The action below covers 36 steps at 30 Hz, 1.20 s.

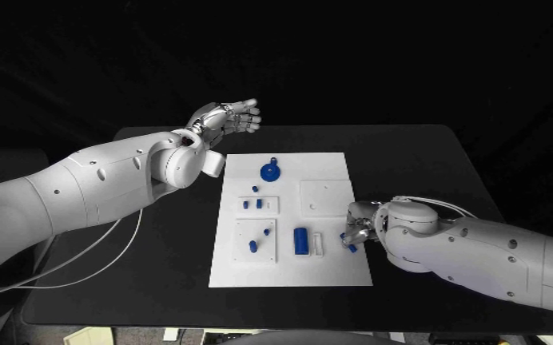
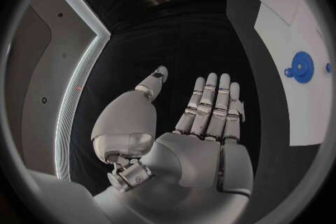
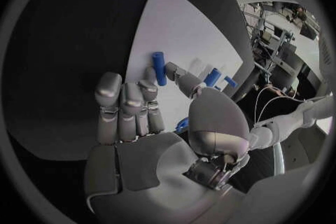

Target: Assemble the parts on the task board

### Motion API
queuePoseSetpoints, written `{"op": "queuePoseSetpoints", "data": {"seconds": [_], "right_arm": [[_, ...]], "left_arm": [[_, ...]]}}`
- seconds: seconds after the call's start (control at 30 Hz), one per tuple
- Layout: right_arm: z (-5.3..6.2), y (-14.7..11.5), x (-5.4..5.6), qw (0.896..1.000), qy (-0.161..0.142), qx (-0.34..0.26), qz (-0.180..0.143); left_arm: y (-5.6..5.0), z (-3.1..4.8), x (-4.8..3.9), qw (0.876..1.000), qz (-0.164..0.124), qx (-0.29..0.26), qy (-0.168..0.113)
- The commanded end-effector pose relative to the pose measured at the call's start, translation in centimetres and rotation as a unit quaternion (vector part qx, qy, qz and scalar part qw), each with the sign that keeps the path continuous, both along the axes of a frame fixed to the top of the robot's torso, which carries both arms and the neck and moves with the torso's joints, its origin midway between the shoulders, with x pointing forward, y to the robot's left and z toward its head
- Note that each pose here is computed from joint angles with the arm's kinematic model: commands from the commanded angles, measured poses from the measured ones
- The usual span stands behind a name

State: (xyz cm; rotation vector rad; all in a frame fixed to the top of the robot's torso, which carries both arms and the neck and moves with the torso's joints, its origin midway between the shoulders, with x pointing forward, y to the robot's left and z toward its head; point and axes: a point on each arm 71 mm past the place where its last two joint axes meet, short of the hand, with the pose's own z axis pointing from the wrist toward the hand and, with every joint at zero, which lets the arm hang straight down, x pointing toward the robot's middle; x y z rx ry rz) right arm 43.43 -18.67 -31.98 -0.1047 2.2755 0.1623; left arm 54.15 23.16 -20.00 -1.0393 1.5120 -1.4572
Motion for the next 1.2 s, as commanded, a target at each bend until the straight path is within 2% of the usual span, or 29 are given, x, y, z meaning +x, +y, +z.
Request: {"op": "queuePoseSetpoints", "data": {"seconds": [0.03,0.2,0.57,0.87,1.2], "right_arm": [[-1.7,-0.3,-1.2,0.996,0.069,0.044,-0.043],[-1.0,0.0,-1.0,0.996,0.055,0.059,-0.047],[0.4,0.9,-1.0,0.992,0.053,0.1,-0.062],[0.8,2.0,-1.0,0.985,0.047,0.145,-0.081],[0.6,2.8,-1.0,0.983,0.067,0.152,-0.083]], "left_arm": [[-0.2,0.15,-0.02,1.0,-0.006,-0.005,-0.002],[-0.2,0.16,-0.02,1.0,-0.006,-0.005,-0.002],[-0.2,0.16,-0.04,1.0,-0.006,-0.005,-0.003],[-0.1,0.17,-0.05,1.0,-0.006,-0.005,-0.003],[-0.2,0.18,-0.06,1.0,-0.007,-0.005,-0.003]]}}
